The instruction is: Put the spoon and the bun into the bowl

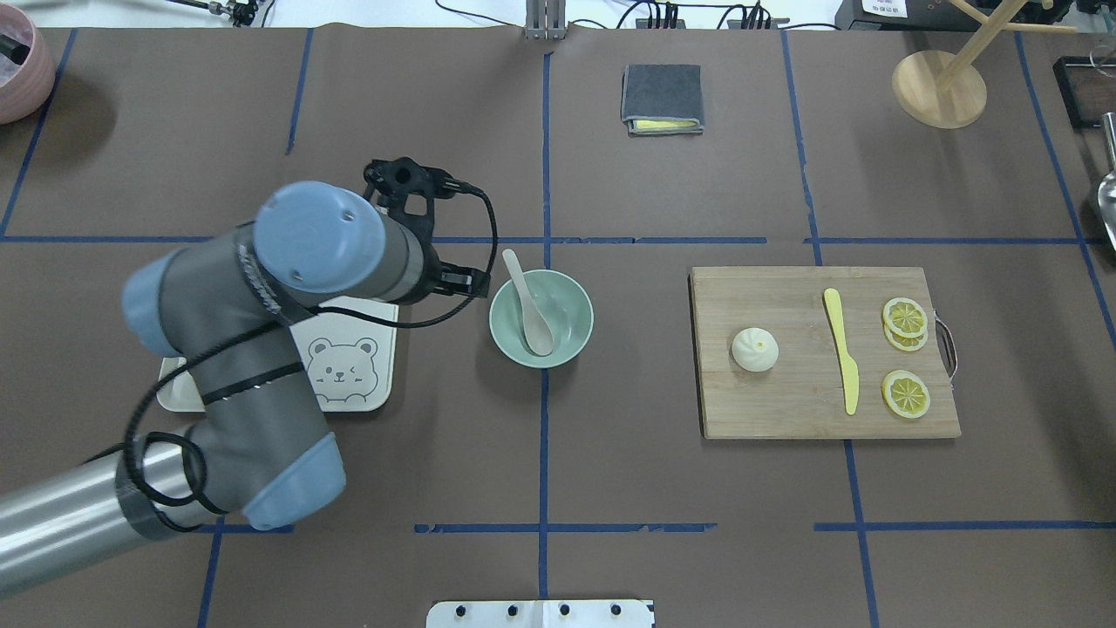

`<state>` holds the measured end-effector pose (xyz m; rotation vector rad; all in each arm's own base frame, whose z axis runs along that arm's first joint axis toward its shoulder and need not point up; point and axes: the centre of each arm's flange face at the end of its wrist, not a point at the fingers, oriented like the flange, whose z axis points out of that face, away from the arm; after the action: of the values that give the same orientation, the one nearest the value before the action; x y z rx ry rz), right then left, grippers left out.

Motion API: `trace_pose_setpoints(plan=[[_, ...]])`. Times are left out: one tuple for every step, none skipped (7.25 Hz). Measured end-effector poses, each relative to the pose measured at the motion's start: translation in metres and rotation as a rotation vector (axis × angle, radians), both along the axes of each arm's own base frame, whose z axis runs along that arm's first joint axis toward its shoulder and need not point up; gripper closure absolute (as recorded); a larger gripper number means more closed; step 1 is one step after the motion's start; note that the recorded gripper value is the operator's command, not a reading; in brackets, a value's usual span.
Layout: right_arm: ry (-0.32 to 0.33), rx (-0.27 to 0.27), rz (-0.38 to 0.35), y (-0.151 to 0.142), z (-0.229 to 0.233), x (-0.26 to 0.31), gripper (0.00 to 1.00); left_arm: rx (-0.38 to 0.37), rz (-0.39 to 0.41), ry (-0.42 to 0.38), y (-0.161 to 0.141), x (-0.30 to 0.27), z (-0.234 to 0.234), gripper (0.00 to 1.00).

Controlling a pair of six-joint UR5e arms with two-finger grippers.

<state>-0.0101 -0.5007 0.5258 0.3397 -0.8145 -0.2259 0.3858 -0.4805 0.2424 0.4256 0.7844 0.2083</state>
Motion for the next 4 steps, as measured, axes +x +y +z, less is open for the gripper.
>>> trace_pose_setpoints(plan=[[-0.039, -0.017, 0.017, -0.007, -0.042, -0.035, 0.00, -0.020, 0.024, -0.029, -0.024, -0.048, 0.027, 0.00], [-0.078, -0.045, 0.030, -0.013, -0.082, -0.077, 0.00, -0.008, 0.057, -0.085, -0.049, -0.095, 0.057, 0.00], [-0.100, -0.065, 0.039, -0.015, -0.117, -0.123, 0.00, -0.036, 0.082, -0.135, -0.070, -0.138, 0.093, 0.00], [-0.119, -0.082, 0.050, -0.015, -0.151, -0.169, 0.00, -0.092, 0.093, -0.164, -0.087, -0.183, 0.134, 0.00]])
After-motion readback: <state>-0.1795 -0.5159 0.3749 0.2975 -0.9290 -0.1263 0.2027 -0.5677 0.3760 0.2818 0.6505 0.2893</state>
